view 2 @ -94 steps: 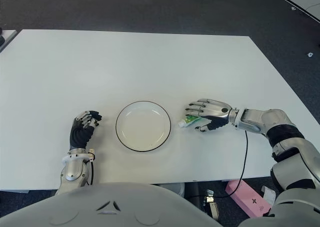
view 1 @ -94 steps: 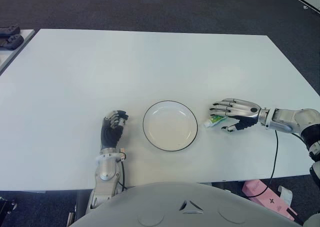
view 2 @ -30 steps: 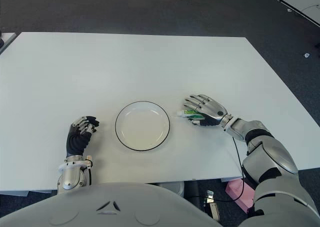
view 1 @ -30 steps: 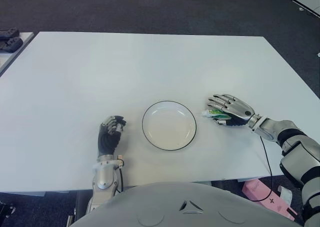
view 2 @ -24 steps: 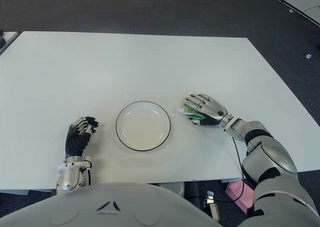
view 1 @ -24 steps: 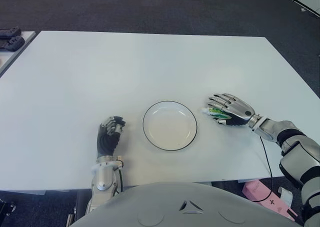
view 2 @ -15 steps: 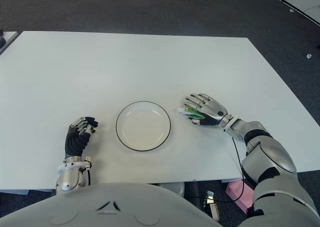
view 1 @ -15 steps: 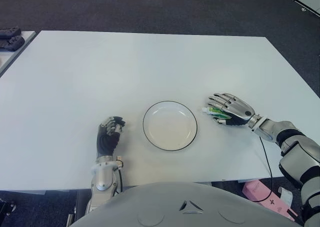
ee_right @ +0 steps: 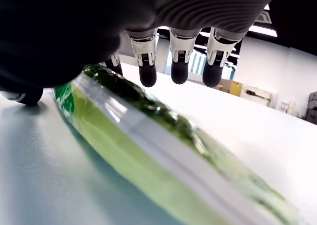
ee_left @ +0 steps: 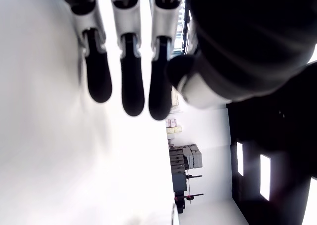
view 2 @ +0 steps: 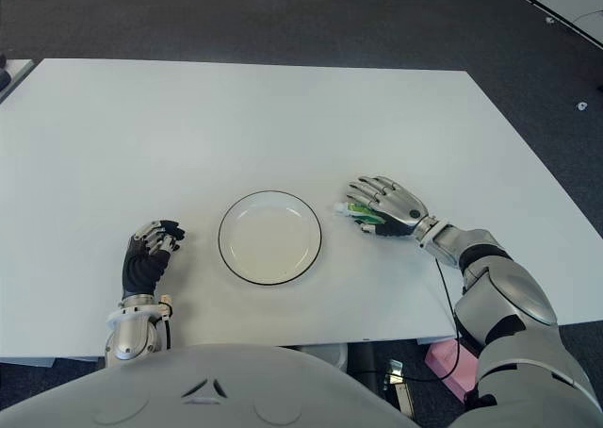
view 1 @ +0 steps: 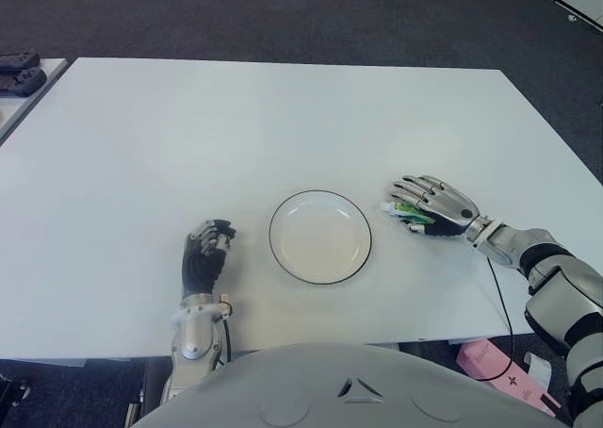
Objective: Put the toothpaste on the table into the plate.
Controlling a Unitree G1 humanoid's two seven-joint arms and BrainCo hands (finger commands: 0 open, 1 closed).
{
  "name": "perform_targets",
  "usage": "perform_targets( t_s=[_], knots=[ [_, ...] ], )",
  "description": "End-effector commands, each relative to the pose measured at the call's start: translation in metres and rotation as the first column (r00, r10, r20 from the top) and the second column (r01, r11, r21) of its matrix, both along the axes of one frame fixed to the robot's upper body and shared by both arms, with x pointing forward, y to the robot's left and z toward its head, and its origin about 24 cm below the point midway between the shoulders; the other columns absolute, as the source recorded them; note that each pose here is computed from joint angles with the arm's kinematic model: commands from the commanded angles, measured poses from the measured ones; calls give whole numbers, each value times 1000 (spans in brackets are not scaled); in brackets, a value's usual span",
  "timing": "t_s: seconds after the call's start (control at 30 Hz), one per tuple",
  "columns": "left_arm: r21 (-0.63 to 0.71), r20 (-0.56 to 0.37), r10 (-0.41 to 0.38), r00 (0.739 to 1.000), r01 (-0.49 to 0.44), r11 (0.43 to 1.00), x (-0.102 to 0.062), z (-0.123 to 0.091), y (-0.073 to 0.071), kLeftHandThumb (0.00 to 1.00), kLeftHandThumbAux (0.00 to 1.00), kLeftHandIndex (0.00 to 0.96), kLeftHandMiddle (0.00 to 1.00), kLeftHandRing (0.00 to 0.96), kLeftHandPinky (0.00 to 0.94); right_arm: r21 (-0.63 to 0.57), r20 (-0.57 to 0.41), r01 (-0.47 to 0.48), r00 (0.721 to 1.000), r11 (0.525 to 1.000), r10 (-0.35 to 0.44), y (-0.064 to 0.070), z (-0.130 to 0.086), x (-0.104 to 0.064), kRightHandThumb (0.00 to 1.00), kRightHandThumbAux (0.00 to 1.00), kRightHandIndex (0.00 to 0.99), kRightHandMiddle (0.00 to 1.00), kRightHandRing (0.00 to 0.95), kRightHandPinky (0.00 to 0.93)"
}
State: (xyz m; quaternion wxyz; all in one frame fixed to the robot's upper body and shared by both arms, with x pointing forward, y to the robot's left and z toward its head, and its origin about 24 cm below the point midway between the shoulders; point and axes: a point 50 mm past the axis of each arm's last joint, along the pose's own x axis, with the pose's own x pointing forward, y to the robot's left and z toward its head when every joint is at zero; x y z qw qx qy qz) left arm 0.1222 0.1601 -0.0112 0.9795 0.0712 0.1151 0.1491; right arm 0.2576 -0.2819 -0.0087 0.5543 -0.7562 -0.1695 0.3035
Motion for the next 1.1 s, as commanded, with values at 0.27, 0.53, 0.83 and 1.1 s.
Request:
perform_targets(
  t_s=[0.27, 0.53, 0.83, 1.1],
  knots=[
    [-9, -18, 0, 1000, 0, 1000, -1, -3, -1, 708, 721, 425, 485, 469, 455, -55, -171, 60, 983, 997, -69, 0, -15, -9, 677, 292, 237, 323, 338, 365],
    [-8, -18, -2, 1000, 2, 1000, 0, -3, -1, 709, 721, 425, 491, 477, 465, 78, -187, 190, 967, 979, -172, 4, -11, -5, 729, 621, 421, 594, 615, 622],
    [-6, -18, 1, 1000, -1, 1000, 0, -3, -1, 709, 721, 425, 490, 476, 457, 181, -181, 232, 963, 956, -200, 9, -2, -1, 737, 697, 441, 749, 759, 796],
    [-11, -17, 4, 1000, -4, 1000, 1, -3, 0, 709, 719, 426, 486, 473, 457, 270, -209, 273, 953, 923, -220, 16, 11, 3, 740, 707, 442, 826, 822, 838]
  ],
)
